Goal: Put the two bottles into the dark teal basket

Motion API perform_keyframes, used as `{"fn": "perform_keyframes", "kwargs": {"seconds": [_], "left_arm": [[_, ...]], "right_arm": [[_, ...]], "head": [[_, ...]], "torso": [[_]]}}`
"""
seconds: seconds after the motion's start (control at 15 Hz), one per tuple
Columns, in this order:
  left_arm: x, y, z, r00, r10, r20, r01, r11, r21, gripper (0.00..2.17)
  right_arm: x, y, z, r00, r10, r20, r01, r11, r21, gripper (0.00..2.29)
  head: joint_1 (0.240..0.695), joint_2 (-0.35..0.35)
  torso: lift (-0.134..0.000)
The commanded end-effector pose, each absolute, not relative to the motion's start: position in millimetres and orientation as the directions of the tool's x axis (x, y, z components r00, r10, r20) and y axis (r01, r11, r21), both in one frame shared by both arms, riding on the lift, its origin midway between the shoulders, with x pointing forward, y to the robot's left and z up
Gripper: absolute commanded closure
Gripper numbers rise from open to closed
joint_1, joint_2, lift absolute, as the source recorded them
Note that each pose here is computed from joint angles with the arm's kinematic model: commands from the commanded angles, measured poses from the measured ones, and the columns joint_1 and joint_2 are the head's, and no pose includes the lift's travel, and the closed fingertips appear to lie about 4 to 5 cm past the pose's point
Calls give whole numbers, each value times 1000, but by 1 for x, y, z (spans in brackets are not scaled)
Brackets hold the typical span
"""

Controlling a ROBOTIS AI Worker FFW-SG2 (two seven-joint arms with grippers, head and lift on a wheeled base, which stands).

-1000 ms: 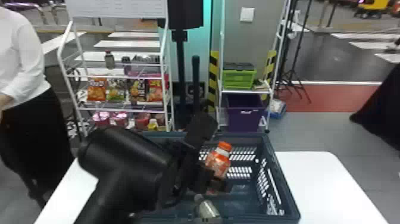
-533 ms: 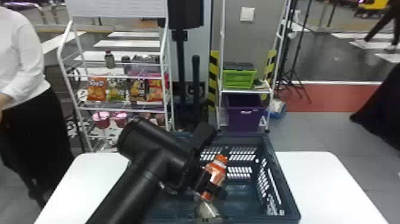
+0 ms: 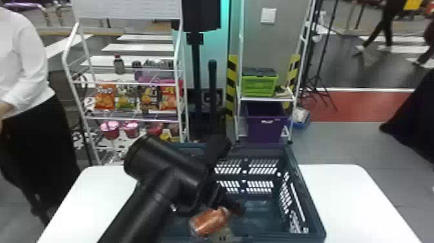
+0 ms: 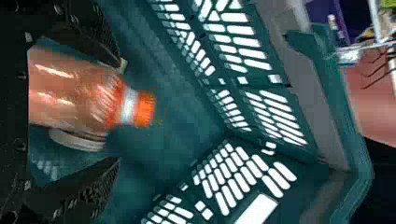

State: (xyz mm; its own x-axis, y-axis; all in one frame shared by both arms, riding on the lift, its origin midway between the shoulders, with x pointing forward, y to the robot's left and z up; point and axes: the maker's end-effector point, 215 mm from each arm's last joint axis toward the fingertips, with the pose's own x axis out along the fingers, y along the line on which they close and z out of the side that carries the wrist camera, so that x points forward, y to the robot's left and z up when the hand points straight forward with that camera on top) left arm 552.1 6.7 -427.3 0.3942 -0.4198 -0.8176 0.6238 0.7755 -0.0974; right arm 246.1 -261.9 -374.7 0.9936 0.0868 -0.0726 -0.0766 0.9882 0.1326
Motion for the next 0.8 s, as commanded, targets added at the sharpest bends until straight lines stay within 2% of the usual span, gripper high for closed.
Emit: {"fn": "perform_keyframes", "kwargs": {"seconds": [0.0,0.13,0.27,0.33,0.53,0.6,0.73], "left_arm": [[555,-7,-391,465,-463,-754,633,770,-83,-2],[557,0,-360,544,-489,-682,600,795,-92,2],[557,23,-330,654,-459,-601,534,843,-62,16],[551,36,-324,689,-437,-578,499,865,-58,16],[512,89,-320,765,-371,-527,385,919,-88,76],[498,114,-317,802,-328,-499,343,937,-64,87],[475,151,-286,889,-269,-371,279,960,-26,107]], "right_arm": [[245,-262,-373,994,87,-73,-77,988,132,43],[244,-263,-375,993,87,-85,-76,988,132,43],[243,-264,-372,992,89,-88,-77,989,128,43],[242,-264,-371,992,88,-87,-77,989,127,43],[243,-264,-364,993,89,-83,-78,989,129,43],[242,-263,-366,991,92,-93,-79,988,133,43],[243,-262,-367,991,95,-98,-82,988,133,43]], "head": [[499,0],[499,0],[499,0],[499,0],[499,0],[499,0],[499,0]], "torso": [[0],[0],[0],[0],[0],[0],[0]]}}
